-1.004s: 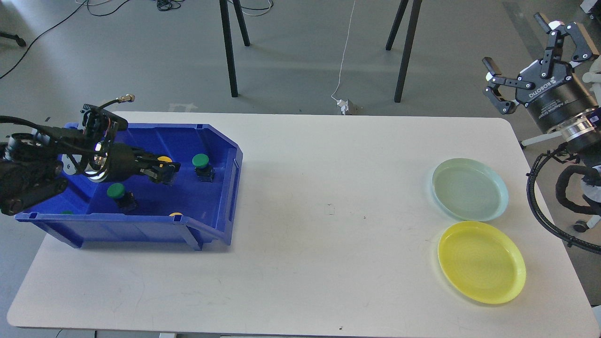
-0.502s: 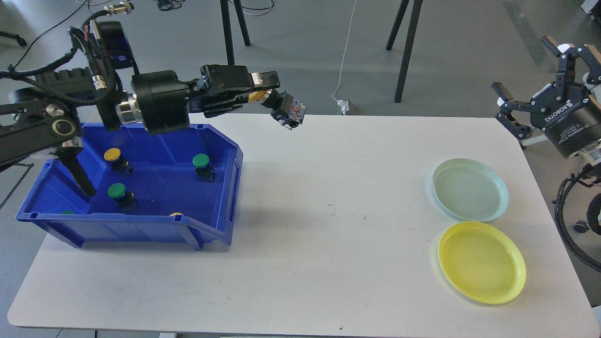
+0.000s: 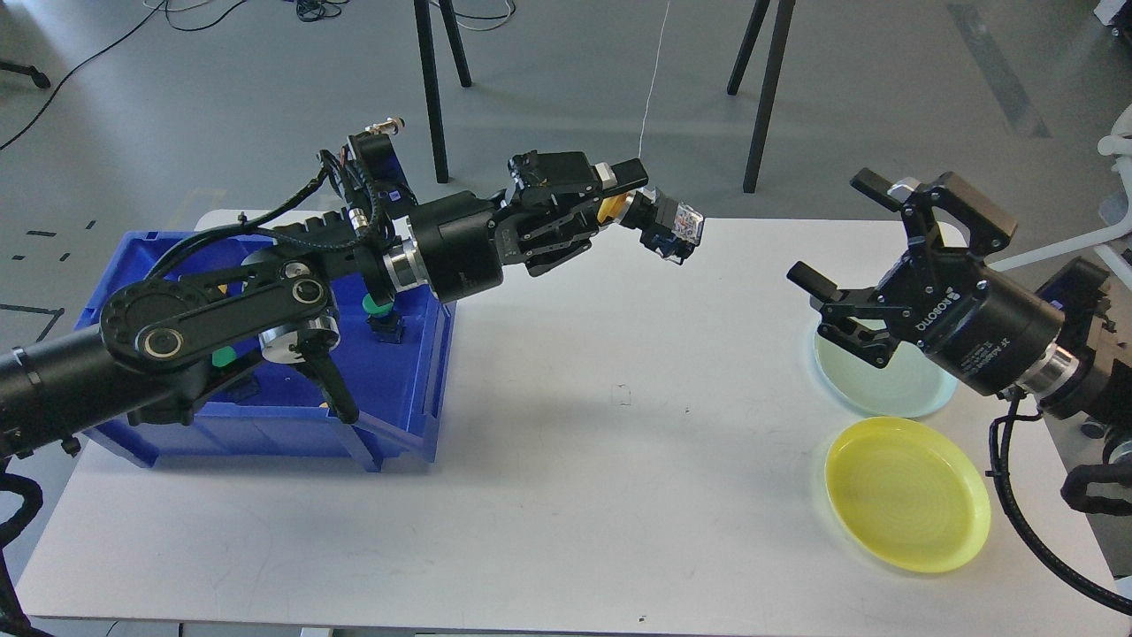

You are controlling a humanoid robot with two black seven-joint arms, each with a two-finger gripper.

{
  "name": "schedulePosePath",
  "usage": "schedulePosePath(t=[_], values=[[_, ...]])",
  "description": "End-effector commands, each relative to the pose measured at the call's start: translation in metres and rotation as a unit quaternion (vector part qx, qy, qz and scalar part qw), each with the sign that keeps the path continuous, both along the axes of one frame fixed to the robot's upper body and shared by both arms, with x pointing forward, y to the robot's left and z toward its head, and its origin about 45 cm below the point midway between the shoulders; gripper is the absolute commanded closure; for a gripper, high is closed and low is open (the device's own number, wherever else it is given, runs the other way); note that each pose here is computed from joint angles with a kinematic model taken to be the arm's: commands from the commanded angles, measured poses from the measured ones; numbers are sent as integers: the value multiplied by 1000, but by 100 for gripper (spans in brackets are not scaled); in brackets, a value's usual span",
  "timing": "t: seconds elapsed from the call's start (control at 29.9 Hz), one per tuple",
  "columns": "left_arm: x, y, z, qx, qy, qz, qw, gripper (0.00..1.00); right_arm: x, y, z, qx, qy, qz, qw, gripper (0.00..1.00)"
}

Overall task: Pass button and place on color plate
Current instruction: 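Lift the button out of the bin and extend it toward the right gripper, then reach the right gripper to the held button and grasp it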

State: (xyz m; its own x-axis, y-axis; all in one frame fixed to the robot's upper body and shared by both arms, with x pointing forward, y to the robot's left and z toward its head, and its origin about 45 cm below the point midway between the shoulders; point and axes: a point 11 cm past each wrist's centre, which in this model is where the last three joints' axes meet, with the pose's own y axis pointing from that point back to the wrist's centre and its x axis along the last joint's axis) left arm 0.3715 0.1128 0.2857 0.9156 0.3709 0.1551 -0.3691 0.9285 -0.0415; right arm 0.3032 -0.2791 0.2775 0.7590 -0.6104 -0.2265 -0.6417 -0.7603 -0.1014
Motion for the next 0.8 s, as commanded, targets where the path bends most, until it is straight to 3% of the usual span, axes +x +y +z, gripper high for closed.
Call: schedulePosePath(t=[0.0, 0.37, 0.77], values=[[0, -1, 0, -1, 1, -2, 1000, 91, 4, 20, -12, -2, -3, 13, 1000, 0], [-1, -3, 0, -3, 2, -4, 1000, 91, 12, 82, -14, 63, -16, 48, 997, 1], [-1, -3, 1, -4, 2, -3, 1000, 91, 20, 93, -23, 76, -8, 25, 997, 4]])
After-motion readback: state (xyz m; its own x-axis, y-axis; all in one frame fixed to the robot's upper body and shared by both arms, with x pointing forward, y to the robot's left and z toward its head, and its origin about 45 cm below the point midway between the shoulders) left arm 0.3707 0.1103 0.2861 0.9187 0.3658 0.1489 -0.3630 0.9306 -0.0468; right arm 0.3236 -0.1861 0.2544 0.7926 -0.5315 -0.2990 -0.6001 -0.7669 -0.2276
